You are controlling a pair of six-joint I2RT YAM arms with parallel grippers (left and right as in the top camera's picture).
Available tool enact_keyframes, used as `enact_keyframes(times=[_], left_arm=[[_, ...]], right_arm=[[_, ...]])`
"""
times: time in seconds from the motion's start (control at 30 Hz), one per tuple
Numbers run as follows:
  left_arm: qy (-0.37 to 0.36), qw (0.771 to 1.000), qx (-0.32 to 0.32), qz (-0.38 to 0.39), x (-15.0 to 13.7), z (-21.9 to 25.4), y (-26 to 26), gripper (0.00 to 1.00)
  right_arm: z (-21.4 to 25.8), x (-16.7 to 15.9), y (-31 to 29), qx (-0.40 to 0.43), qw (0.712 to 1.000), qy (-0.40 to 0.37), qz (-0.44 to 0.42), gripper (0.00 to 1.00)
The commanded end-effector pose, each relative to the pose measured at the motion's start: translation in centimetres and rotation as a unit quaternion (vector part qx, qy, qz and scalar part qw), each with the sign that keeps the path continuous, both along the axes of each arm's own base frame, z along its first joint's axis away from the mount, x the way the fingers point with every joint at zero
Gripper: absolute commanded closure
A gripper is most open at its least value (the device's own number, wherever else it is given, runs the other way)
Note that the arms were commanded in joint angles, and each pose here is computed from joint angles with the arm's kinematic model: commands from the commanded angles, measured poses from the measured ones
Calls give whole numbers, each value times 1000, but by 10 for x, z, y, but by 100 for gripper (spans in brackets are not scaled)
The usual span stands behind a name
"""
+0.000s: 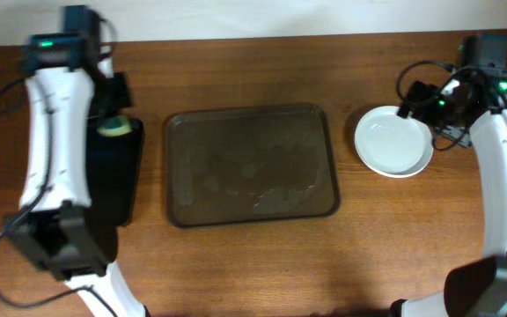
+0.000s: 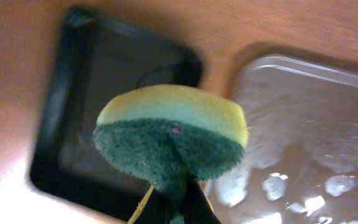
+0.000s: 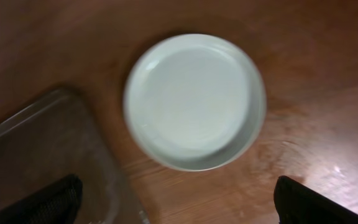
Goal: Clean dirty plates on tray and stack at the side
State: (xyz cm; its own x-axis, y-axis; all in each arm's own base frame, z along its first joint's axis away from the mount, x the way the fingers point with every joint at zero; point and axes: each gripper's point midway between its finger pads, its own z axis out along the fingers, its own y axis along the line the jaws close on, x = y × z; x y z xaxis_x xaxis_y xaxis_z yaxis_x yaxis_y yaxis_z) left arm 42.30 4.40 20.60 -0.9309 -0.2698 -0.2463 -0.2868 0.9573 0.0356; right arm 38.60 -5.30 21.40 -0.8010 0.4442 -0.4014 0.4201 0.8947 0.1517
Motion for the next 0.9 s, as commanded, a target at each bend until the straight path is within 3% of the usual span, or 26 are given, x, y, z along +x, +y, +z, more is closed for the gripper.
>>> enact_keyframes(times=[0.0, 0.07, 0.17, 0.2, 0.23, 0.3, 0.33, 0.4, 0.53, 0.67, 0.77, 0.87], left_arm=[[51, 995, 28, 84, -38, -5, 57, 99], [100, 987, 49, 113, -59, -34, 83, 99], [103, 985, 41, 130, -59, -97, 96, 98], [94, 987, 32, 129, -55, -112, 94, 90], [86, 988, 24, 128, -53, -130, 91, 69], [90, 987, 24, 128, -56, -140, 90, 37], [89, 988, 24, 128, -55, -140, 90, 1], [89, 987, 24, 128, -56, -140, 90, 1], [89, 987, 24, 128, -56, -140, 90, 1], [89, 987, 24, 128, -56, -140, 90, 1], [89, 987, 24, 128, -56, -140, 90, 1], [89, 987, 24, 128, -56, -140, 90, 1]], right_arm=[[-5, 5, 37, 3, 999, 7, 52, 2], [-10, 10, 53, -1, 997, 8, 74, 2], [-13, 14, 64, -1, 996, 7, 86, 2], [-14, 14, 63, -1, 996, 8, 86, 2], [-14, 13, 63, -1, 996, 12, 86, 2], [-15, 11, 63, -1, 996, 15, 86, 2], [-14, 12, 63, -1, 996, 12, 86, 2], [0, 7, 63, -3, 996, 5, 90, 2], [88, -35, 63, -22, 991, -73, 113, 2], [137, -117, 98, 69, 977, -117, 163, 2], [140, -135, 85, 18, 977, -119, 175, 2], [128, -125, 73, -35, 974, -113, 194, 2]])
